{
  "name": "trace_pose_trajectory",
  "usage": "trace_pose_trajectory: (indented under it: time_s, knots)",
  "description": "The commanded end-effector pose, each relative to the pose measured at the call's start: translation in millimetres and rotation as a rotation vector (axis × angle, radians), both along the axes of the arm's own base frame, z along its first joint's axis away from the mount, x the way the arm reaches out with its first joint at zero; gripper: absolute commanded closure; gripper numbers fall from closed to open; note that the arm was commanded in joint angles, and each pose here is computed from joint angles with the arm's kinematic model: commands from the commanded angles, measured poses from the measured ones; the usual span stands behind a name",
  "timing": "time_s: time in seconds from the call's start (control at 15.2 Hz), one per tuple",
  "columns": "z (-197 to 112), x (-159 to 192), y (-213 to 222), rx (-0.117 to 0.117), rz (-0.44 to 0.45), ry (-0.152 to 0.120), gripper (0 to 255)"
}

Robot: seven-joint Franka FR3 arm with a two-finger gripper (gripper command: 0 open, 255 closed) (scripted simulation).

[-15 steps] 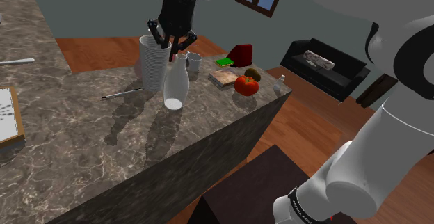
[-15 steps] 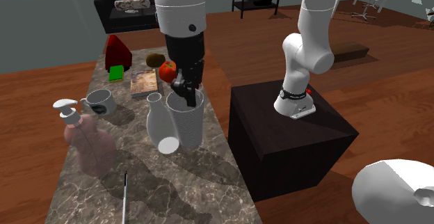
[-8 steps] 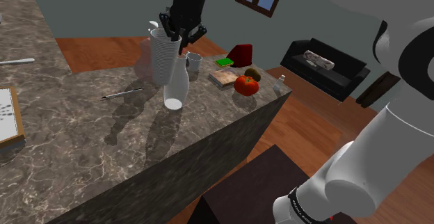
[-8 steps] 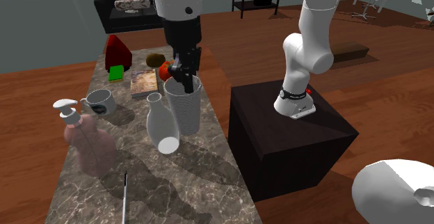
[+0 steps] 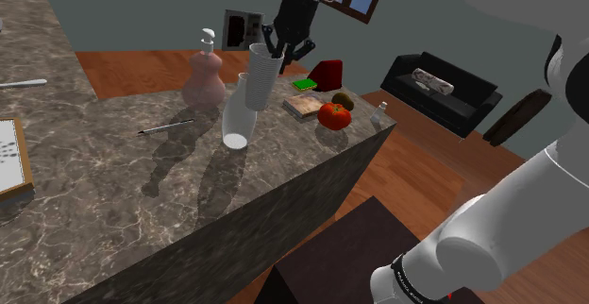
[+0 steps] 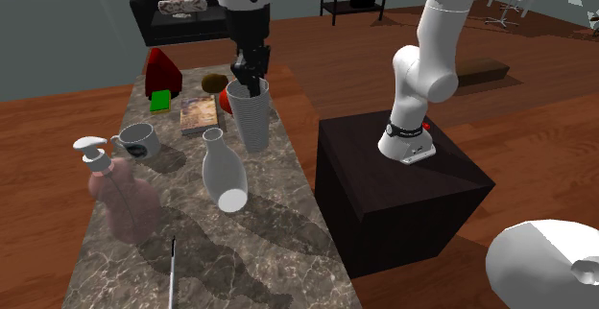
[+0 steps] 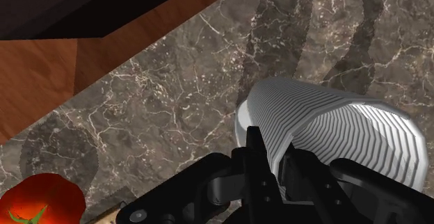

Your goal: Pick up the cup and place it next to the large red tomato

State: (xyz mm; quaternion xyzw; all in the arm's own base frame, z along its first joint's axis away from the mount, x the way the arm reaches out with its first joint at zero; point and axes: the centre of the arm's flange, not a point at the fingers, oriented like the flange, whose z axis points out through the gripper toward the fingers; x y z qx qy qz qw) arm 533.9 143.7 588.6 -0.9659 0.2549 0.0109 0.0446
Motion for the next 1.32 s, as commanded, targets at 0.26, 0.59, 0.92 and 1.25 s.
trace_pose_trajectory:
  time_s: [0.26,0.59,0.92,1.25]
  knots:
    - [-7,3,-79,0.0,0.002,0.0,255]
    - [-12,3,-145,0.0,0.002,0.0,255]
    - [-17,4,-211,0.0,0.002,0.0,255]
    - [-22,4,-276,0.0,0.002,0.0,255]
